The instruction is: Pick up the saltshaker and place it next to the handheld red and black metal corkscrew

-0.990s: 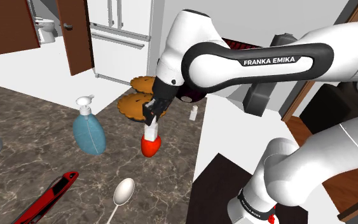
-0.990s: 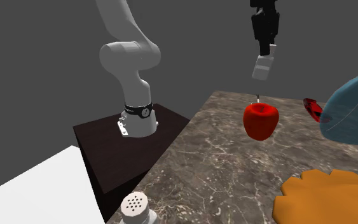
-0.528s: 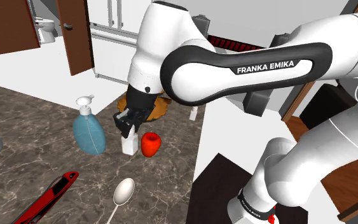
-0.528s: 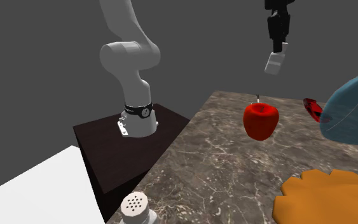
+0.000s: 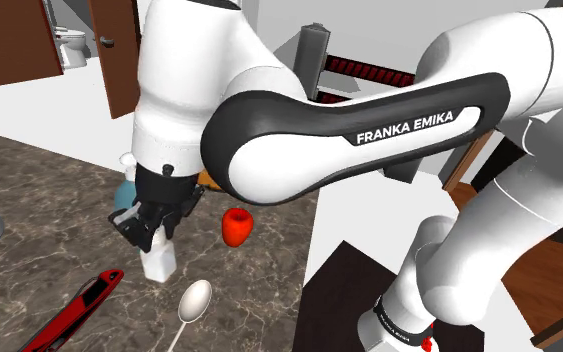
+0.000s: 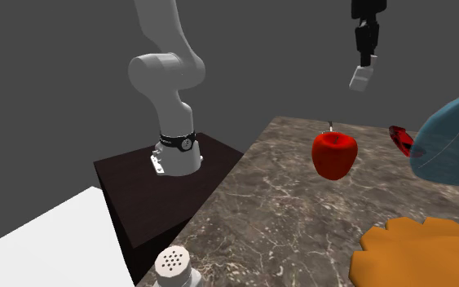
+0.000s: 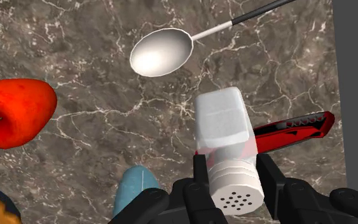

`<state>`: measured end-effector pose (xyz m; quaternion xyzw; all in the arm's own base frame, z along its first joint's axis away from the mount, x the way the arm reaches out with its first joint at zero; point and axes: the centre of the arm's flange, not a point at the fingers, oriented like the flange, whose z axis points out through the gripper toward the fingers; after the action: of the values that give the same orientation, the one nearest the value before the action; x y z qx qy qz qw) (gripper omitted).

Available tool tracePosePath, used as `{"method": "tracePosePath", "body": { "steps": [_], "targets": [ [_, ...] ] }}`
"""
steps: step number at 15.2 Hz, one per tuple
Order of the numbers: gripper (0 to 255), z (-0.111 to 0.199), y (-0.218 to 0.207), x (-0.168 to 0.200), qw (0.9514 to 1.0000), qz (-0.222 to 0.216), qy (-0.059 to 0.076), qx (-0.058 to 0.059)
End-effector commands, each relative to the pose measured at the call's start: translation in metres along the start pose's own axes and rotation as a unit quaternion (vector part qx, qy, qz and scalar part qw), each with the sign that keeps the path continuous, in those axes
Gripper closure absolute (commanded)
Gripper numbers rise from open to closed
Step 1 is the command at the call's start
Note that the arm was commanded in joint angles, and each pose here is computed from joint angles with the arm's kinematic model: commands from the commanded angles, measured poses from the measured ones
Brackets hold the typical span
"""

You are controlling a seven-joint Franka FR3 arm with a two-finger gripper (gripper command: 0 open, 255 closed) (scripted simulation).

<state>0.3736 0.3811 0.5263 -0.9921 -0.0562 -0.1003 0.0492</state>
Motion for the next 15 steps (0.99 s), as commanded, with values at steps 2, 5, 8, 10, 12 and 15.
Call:
{"method": "tracePosePath", "body": {
  "steps": [2, 5, 8, 10, 12, 15],
  "targets": [
    [255, 0.004, -0.041, 0.0, 1.0, 0.001, 0.0, 0.001],
    [255, 0.007, -0.08, 0.0, 1.0, 0.001, 0.0, 0.001],
    [255, 0.011, -0.12, 0.001, 1.0, 0.001, 0.0, 0.001],
    [255, 0.014, -0.155, 0.002, 1.0, 0.001, 0.0, 0.001],
    [255, 0.024, -0.154, 0.0, 1.0, 0.001, 0.0, 0.001],
    [255, 0.04, -0.153, -0.004, 1.0, 0.001, 0.0, 0.001]
  ]
}}
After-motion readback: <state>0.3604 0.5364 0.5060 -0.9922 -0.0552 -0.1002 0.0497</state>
